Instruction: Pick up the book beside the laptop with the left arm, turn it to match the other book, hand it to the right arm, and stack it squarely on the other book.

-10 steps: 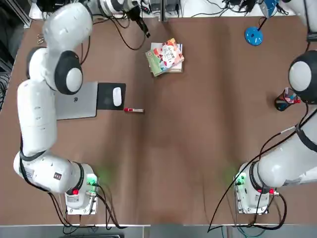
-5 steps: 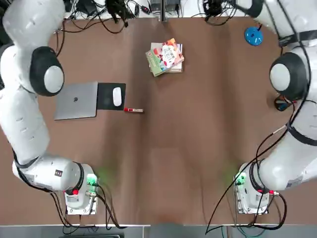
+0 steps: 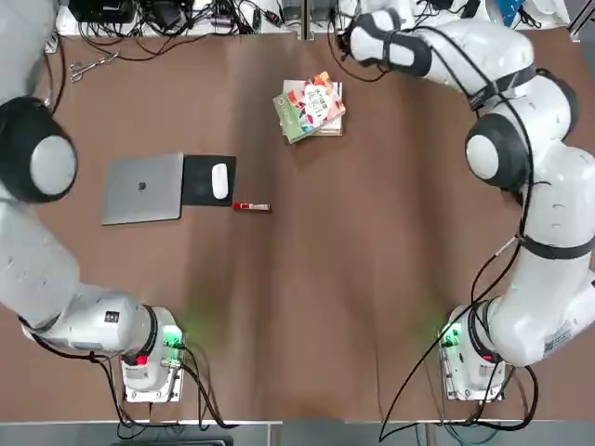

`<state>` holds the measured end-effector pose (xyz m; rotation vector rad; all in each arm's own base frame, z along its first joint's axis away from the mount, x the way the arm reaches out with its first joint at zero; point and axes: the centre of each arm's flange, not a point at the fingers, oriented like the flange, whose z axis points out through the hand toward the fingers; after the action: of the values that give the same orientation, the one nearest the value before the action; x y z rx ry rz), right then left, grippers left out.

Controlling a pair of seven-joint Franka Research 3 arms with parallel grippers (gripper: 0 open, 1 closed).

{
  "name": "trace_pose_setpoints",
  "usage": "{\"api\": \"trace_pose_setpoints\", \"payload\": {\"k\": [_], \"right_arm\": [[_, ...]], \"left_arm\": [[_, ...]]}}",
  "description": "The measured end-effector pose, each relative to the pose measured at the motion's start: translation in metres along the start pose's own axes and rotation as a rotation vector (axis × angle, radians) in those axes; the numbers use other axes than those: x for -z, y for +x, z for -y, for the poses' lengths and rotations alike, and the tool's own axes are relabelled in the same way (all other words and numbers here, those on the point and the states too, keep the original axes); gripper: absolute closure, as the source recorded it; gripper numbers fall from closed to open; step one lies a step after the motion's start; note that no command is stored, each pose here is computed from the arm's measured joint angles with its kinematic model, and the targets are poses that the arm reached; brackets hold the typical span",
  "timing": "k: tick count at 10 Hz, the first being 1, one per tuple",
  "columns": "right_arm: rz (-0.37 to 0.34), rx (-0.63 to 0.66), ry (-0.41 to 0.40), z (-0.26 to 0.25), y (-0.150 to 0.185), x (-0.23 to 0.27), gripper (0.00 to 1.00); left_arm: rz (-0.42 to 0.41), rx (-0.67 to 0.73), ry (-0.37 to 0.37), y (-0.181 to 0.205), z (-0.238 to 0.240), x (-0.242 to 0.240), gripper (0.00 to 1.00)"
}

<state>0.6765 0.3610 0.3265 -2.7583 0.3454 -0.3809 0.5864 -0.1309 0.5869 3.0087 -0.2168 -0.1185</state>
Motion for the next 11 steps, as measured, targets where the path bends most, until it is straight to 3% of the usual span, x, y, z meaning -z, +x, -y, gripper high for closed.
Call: {"api": "trace_pose_setpoints", "payload": {"k": [4, 11], "right_arm": [[-0.036, 0.015, 0.045, 0.016, -0.02, -0.038, 0.98], [-0.05, 0.022, 0.056, 0.003, -0.043, -0.1, 0.98]], "left_arm": [[-0.036, 0.086, 0.022, -0.044, 0.042, 0.008, 0.0], [-0.104, 0.068, 0.082, -0.02, 0.052, 0.045, 0.0]]}}
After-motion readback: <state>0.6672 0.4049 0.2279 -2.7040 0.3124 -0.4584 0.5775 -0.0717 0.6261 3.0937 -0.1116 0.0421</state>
